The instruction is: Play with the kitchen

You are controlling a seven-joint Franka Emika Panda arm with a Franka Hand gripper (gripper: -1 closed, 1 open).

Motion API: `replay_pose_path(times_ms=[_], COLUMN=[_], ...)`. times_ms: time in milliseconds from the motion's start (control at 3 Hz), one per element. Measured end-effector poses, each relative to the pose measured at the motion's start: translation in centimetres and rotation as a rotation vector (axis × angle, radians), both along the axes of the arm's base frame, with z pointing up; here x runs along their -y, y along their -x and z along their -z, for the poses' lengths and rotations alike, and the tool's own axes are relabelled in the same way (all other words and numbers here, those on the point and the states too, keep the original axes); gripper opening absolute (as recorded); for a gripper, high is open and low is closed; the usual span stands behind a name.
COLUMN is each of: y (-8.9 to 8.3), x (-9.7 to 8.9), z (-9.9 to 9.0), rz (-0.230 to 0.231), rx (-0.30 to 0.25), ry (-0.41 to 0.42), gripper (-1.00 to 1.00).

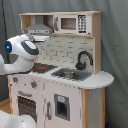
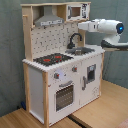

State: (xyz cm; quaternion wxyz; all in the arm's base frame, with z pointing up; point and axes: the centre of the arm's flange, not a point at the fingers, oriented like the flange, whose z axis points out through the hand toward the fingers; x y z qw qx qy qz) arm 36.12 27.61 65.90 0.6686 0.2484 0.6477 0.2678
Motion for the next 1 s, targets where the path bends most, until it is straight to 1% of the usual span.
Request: replay_pose_path(times_ms=[333,667,1000], y=[-2.7,-4.8,-6.6], x=[1.8,2.0,1.1], z=[-0.8,-1.8,-1.9], rz=[0.01,0.008,-0.002], rx=[-0.007,-0.008,-0.013], ry=[-0.03,-0.039,-0.029], gripper=[1.0,1.0,1.0])
